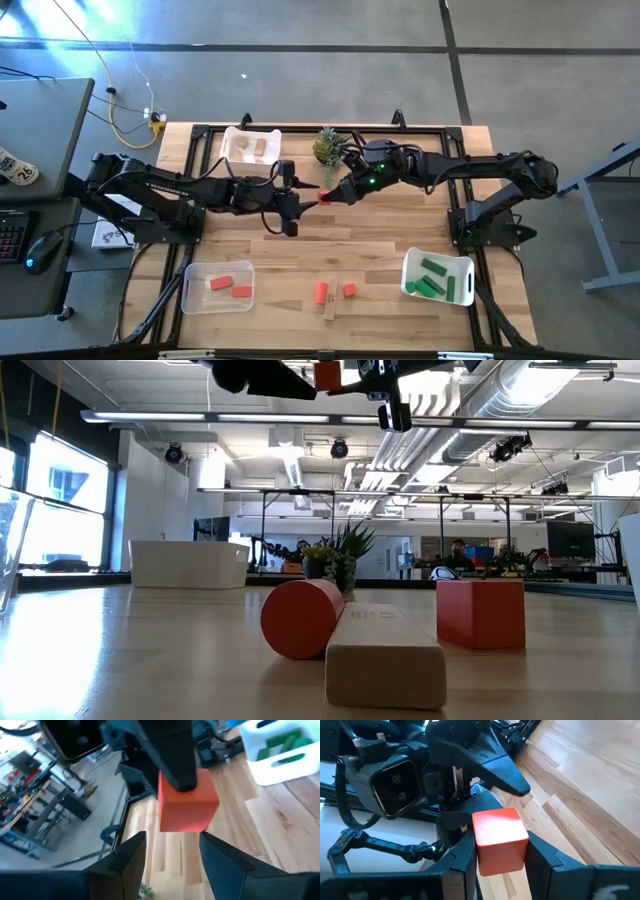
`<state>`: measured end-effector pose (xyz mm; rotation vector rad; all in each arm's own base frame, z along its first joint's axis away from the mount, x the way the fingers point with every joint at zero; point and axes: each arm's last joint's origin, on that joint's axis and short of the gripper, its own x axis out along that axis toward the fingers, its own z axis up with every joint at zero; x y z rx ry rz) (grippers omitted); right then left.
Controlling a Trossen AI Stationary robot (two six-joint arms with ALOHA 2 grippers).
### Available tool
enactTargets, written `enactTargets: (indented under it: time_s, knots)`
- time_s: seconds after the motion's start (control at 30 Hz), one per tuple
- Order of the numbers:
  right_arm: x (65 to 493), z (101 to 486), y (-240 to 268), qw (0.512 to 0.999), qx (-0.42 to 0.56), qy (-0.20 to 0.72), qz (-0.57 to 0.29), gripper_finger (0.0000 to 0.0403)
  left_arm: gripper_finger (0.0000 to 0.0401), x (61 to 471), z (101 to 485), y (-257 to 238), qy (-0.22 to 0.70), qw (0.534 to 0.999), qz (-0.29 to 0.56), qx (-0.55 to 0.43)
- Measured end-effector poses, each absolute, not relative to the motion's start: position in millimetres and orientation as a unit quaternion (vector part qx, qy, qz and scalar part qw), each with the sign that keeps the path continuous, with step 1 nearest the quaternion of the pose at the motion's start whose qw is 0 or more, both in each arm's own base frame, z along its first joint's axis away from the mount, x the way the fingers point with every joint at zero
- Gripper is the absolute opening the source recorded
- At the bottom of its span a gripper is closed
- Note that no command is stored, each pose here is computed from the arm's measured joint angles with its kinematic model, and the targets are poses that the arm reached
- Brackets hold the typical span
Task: Sort & place blocks by color
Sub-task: Put the orange block into the transparent bin
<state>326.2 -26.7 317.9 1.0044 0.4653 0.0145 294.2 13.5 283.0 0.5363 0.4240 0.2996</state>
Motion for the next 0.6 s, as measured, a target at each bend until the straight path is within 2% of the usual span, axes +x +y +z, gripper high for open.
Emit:
enactTargets:
  time_s: [0.13,0.3,0.6]
  knots:
    - [326.3,317.8,-27.2,0.852,0.477,0.218,-0.001,0.0099,0.0172,294.7,282.6,11.9,0.204,0.932,0.111,0.278]
    - [326.3,317.6,-27.5,0.853,0.476,0.216,-0.006,0.0099,0.0175,294.8,282.5,13.3,0.200,0.941,0.113,0.247]
    - [326.5,317.8,-27.8,0.854,0.475,0.212,-0.009,0.0099,0.0213,295.0,283.3,15.9,0.191,0.949,0.123,0.217]
